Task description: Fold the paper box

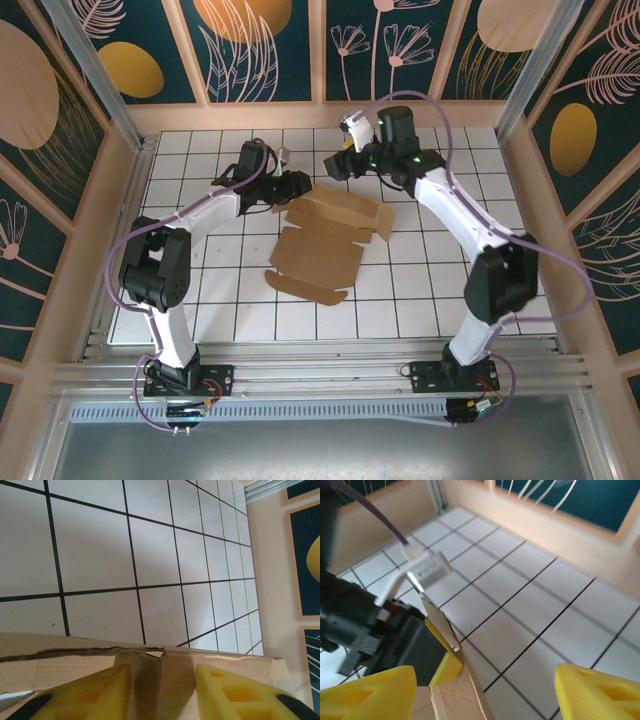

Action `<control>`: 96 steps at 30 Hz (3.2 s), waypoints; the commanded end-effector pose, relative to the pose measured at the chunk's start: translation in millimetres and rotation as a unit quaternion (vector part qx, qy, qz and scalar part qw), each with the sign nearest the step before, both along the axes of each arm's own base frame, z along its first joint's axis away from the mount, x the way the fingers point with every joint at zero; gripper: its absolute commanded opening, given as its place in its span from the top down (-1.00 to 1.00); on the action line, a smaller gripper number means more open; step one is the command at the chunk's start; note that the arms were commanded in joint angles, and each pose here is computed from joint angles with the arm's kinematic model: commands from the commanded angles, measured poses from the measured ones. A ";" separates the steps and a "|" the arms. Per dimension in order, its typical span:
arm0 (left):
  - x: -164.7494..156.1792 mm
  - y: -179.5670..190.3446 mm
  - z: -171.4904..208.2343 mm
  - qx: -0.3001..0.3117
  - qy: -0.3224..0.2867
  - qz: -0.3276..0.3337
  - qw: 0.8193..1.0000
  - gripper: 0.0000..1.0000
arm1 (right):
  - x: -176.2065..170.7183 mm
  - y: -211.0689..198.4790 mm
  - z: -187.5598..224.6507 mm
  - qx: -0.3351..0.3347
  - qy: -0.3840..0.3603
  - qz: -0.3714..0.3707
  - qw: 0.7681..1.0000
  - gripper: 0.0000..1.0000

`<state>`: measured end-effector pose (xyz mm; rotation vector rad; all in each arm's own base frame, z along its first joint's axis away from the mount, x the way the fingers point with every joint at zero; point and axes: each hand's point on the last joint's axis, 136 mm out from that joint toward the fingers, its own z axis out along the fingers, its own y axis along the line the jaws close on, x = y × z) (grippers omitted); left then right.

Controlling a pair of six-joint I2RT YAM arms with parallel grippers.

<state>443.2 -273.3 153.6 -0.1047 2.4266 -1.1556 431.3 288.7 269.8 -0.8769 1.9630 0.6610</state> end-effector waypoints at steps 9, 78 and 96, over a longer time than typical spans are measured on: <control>-0.6 7.6 -12.9 0.033 0.016 0.010 0.999 0.21 | -6.7 20.5 -83.1 -0.007 0.184 0.075 0.980 -0.23; -6.3 0.4 -72.2 0.090 -0.158 -0.115 0.977 0.64 | -1.8 -2.5 -116.0 0.012 0.230 0.026 0.973 0.05; -27.5 -30.8 -118.7 0.154 -0.157 -0.128 0.967 0.51 | -1.3 -8.6 -126.3 0.006 0.247 0.008 0.969 0.11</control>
